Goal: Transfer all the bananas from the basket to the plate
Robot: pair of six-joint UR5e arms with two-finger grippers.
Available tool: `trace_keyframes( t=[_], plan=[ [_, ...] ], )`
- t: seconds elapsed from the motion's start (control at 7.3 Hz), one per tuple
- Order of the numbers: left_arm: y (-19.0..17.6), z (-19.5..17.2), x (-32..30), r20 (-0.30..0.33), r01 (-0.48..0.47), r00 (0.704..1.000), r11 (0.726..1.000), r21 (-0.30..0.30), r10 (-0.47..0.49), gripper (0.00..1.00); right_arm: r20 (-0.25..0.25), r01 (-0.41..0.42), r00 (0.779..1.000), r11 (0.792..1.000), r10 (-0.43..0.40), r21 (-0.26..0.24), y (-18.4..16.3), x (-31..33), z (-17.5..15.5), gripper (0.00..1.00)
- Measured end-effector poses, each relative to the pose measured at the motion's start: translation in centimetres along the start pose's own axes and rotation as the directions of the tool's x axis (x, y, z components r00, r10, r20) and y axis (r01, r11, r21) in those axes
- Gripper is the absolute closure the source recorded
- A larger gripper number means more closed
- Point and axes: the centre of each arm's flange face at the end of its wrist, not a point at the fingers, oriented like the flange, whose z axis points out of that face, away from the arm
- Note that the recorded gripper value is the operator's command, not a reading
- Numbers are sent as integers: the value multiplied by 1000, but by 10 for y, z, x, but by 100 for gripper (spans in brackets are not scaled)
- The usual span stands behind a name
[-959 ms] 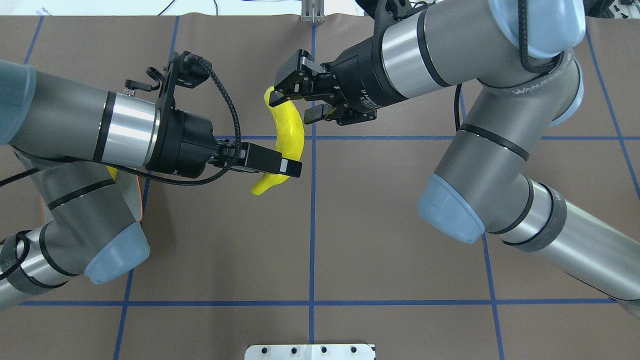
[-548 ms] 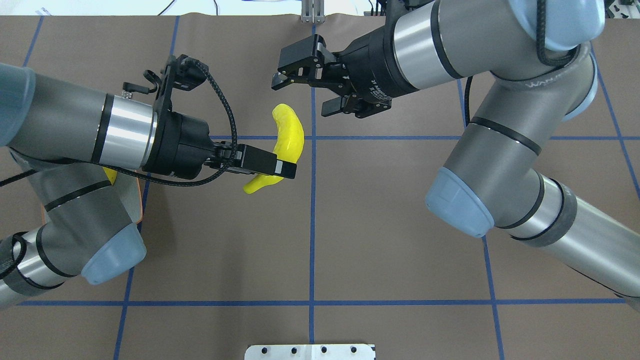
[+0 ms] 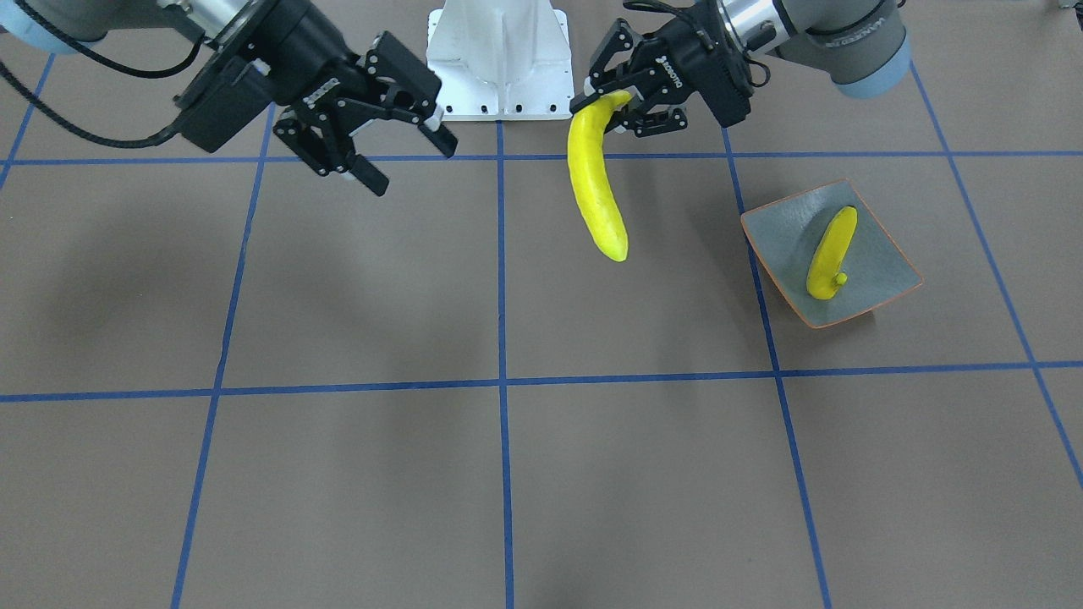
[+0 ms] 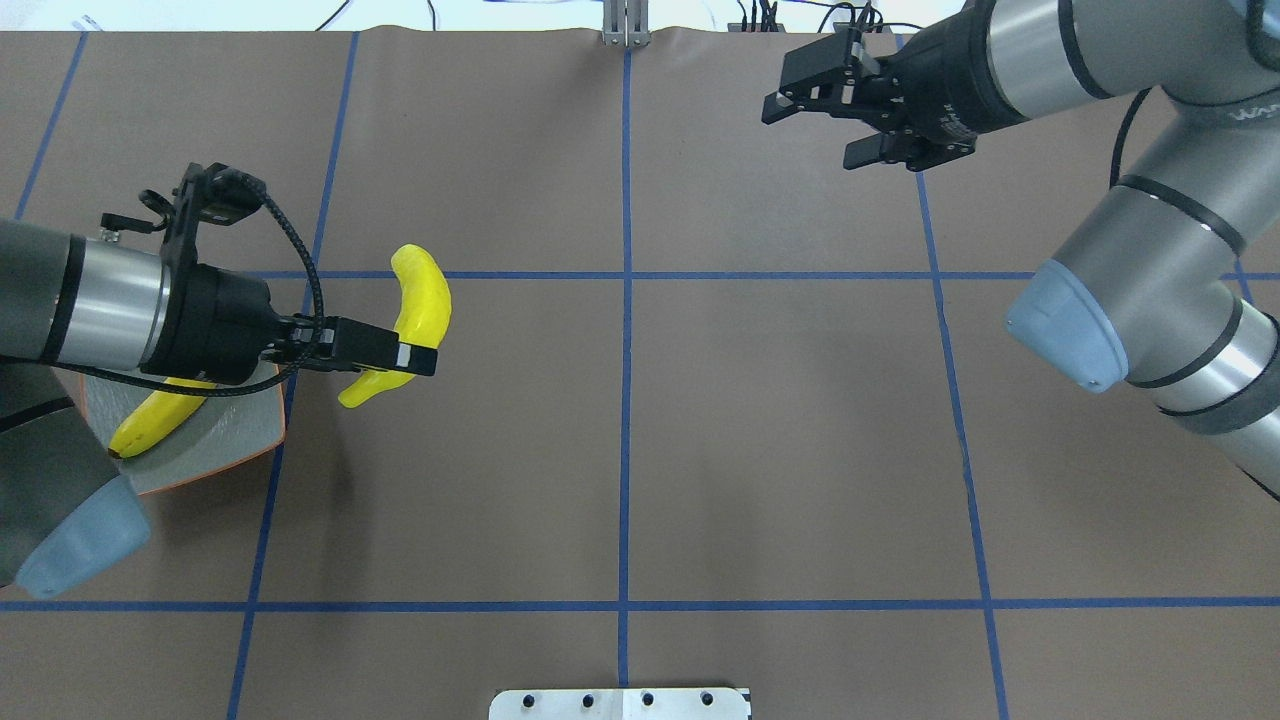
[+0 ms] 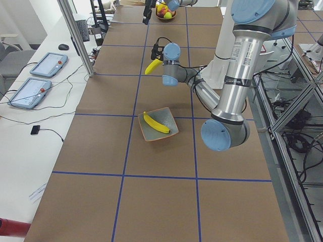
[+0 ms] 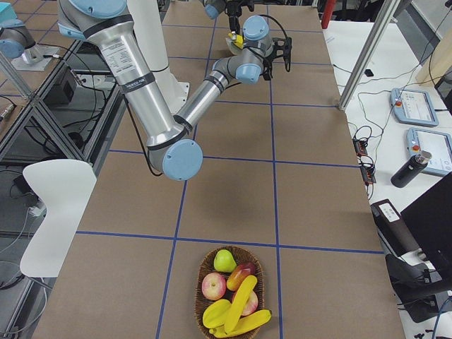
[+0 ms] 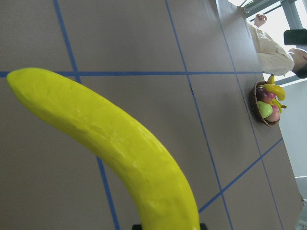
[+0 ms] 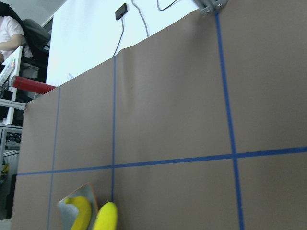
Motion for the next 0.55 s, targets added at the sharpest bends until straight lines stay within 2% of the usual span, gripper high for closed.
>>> trace_keyframes(
  t=[0.14, 0.27, 0.41, 0.55],
  plan=[
    [10, -13, -29, 52, -37, 998, 999, -5, 37, 100, -72, 52, 996, 999, -51, 6, -13, 38, -5, 0],
    [24, -28, -63, 113, -113, 987, 993, -25, 115, 100, -134, 103, 986, 995, -101, 5, -23, 70, -12, 0],
    [37, -43, -95, 168, -209, 962, 976, -59, 216, 100, -187, 149, 971, 989, -146, -2, -33, 97, -20, 0],
    [51, -58, -123, 210, -303, 924, 947, -105, 319, 100, -232, 187, 955, 982, -185, -12, -41, 120, -29, 0]
  ],
)
